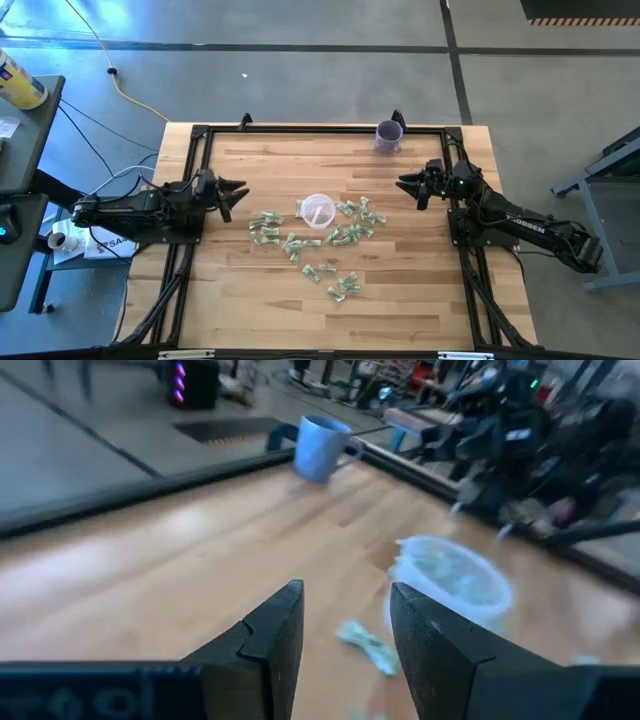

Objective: Pick and place Stevia / Truvia into bins
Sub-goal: Put the white stevia packet into the transparent container

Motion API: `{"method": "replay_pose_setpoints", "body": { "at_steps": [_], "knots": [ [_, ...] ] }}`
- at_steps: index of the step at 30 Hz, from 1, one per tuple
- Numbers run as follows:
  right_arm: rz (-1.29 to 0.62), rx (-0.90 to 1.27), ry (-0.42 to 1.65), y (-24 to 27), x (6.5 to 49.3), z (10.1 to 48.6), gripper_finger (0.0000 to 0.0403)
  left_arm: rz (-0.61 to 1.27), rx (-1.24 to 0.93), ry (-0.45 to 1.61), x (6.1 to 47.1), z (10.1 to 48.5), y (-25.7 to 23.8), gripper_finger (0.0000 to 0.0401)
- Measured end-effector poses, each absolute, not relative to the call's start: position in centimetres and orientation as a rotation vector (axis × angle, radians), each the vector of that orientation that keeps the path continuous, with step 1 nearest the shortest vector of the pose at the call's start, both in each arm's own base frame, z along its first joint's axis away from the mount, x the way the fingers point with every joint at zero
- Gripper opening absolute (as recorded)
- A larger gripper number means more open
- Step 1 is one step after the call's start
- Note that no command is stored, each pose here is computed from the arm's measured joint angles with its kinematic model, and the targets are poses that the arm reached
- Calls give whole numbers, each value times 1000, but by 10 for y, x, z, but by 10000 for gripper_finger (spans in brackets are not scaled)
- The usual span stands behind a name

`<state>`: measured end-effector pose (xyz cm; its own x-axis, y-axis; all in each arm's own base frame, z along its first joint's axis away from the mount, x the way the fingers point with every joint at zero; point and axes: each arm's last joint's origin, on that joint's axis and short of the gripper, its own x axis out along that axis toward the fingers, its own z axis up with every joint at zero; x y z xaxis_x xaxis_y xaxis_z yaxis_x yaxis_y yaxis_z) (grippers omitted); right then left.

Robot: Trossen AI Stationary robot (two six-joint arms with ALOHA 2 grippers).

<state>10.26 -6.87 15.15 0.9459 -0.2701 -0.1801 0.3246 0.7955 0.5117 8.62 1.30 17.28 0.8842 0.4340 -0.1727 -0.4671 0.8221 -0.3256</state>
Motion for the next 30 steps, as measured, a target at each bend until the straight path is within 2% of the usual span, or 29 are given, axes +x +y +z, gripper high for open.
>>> {"method": "replay_pose_setpoints", "body": {
  "at_steps": [3, 9, 18, 30],
  "knots": [
    [-320, 567, 100, -69, 103, 152, 162, 472, -423, 82, 86, 173, 13, 184],
    [-320, 567, 99, -69, 103, 152, 159, 447, -715, 19, 87, 174, 12, 184],
    [-320, 567, 99, -69, 103, 152, 161, 451, -786, -25, 87, 176, 12, 184],
    [-319, 488, 112, -69, 103, 151, 156, 616, -1053, -209, 86, 178, 17, 184]
  ]
}}
